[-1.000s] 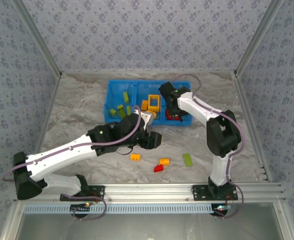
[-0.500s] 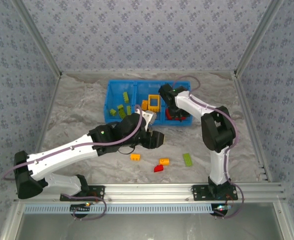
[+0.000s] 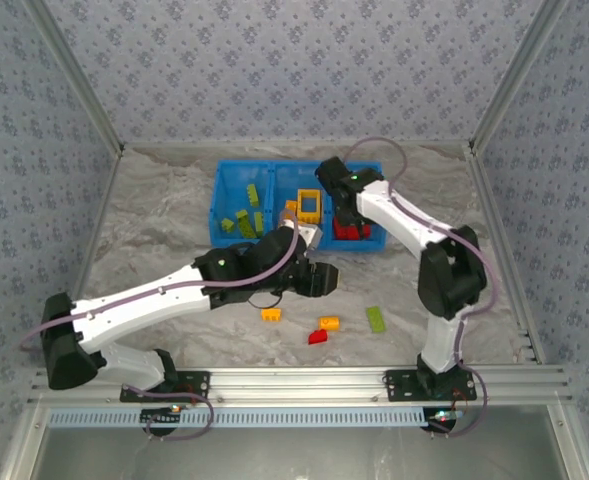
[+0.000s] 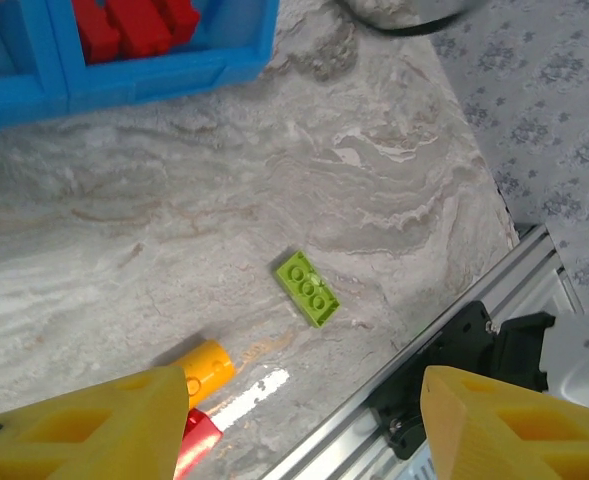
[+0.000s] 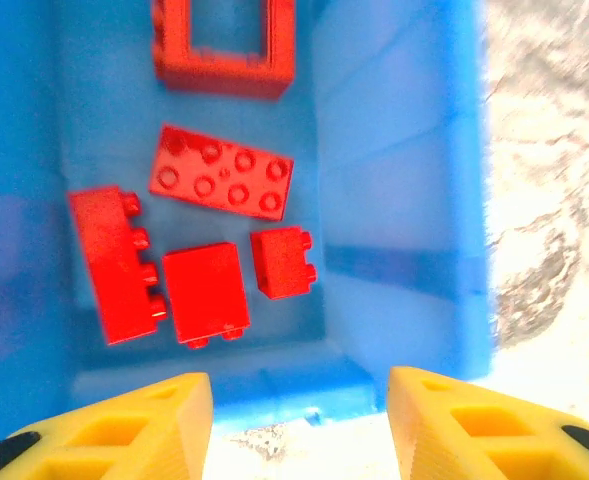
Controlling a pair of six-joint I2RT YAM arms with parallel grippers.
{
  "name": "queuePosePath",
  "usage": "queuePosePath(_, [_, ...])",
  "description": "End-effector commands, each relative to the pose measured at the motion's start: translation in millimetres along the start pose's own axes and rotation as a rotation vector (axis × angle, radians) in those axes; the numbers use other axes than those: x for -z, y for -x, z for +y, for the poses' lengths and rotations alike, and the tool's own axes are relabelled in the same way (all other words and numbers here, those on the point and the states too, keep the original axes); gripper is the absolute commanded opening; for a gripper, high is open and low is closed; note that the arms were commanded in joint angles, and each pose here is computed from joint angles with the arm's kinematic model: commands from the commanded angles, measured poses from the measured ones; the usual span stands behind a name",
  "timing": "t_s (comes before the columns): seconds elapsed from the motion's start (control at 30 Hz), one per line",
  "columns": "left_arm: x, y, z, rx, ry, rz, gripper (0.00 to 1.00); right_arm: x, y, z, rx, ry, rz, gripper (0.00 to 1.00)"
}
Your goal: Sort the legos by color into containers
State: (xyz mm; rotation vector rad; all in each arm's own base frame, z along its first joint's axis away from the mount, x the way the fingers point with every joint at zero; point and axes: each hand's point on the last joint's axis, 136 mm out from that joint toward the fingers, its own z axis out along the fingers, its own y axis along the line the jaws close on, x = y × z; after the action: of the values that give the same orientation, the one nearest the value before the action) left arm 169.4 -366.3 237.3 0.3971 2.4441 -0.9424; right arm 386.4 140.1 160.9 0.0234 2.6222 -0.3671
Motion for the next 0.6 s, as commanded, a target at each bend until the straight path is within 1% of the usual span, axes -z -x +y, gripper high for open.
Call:
queuePosePath(0.0, [-15.4,0.8,-6.9,0.147,0.024,0.038,0.63,66.4,17.3,-39.3,-0.08,0.028,-0.132,0.52])
queuePosePath(0.07, [-33.2,-6.4,-2.8,0.222,0.088,0.102,0.63,95.0,12.1,-54.0,-0.084,0.082,-0.172,0.53])
queuePosePath(0.13, [-53.0,-17.7,-2.1,0.287,0.137,0.183,0.63,121.2,3.4,-60.2,-0.071,0.174,-0.214,0.53])
queuePosePath(0.23, [-82.2,-37.5,0.7,0.35,0.226,0.309,0.64,158.3,-16.6,-73.7,-0.056,0.292,-0.284,0.54])
queuePosePath(0.3, [-99.2,-48.0,1.4,0.394,0.269,0.366,0.65,178.7,-29.5,-86.2,-0.059,0.34,-0.328,0.55])
queuePosePath(0.37, [-112.5,-52.7,-1.7,0.425,0.304,0.384,0.66,195.8,-43.3,-94.0,-0.051,0.398,-0.363,0.56])
queuePosePath(0.43, [-123.1,-57.7,-1.6,0.461,0.351,0.397,0.67,208.7,-54.1,-93.1,-0.027,0.47,-0.384,0.57])
queuePosePath(0.57, [-144.0,-67.8,-4.9,0.551,0.414,0.438,0.65,219.2,-70.4,-81.8,0.019,0.587,-0.394,0.57])
